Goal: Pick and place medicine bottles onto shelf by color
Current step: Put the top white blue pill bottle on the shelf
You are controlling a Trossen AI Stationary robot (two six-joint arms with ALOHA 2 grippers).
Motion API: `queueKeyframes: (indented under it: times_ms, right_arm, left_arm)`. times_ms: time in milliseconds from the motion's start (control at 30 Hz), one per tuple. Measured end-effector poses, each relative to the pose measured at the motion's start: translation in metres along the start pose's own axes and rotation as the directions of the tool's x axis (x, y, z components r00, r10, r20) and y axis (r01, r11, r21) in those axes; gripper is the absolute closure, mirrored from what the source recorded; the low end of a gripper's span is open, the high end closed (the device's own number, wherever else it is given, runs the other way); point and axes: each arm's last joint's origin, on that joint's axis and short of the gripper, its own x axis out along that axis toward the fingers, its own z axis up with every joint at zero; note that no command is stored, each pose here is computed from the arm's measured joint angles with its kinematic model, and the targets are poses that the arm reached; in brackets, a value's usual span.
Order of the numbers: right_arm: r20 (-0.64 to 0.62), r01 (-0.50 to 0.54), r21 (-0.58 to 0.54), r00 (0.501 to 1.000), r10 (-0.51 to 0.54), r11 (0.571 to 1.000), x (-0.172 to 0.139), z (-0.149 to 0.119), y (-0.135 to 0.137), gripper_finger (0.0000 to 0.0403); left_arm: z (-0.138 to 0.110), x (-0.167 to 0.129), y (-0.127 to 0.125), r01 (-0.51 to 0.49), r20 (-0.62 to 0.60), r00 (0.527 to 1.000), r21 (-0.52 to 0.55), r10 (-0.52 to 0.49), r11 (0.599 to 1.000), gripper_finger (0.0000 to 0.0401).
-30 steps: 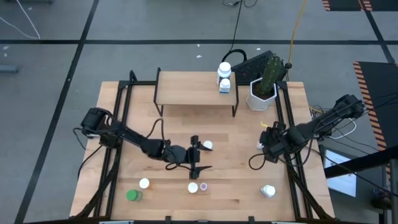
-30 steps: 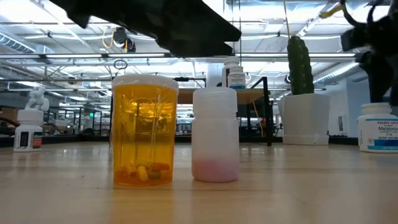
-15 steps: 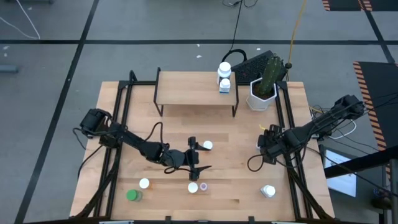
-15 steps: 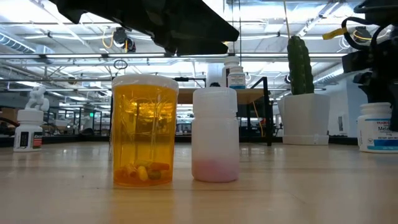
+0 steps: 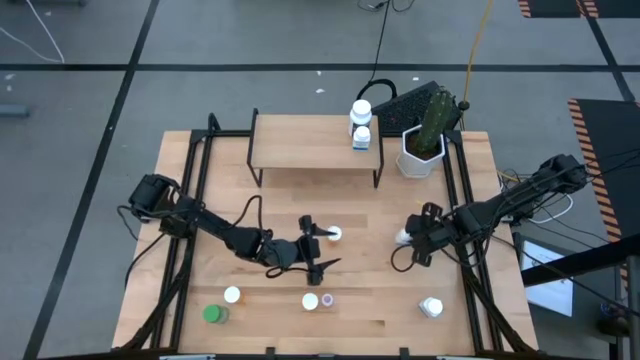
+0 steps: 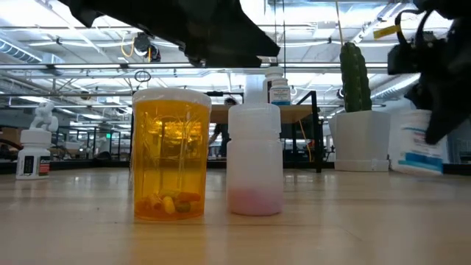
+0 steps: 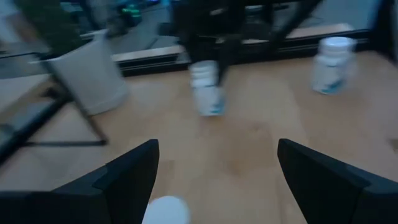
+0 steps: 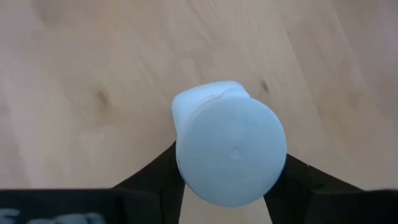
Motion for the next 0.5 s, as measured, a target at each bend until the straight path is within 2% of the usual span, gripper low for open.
queueKeyframes:
  times_ms: [167, 333, 500]
  right_arm:
    - [0.082, -0.063, -0.008, 0.995, 0.064, 0.998, -0.011, 0.022, 0.003, 0.0236]
    - [0.163, -0.089, -0.046, 0.982, 0.096, 0.995, -0.036, 0.057, -0.003, 0.0235]
    - [0.198, -0.032, -0.081, 0.979, 0.047, 0.996, -0.053, 0.097, -0.014, 0.0235]
  left_arm:
    - [-0.004, -0.002, 0.0, -0.116, -0.036, 0.993, 0.023, 0.117, 0.993, 0.007]
    - [-0.005, -0.003, -0.001, -0.121, -0.047, 0.991, 0.036, 0.123, 0.992, 0.007]
    - [-0.004, -0.003, 0.003, -0.134, -0.047, 0.99, 0.057, 0.137, 0.989, 0.007]
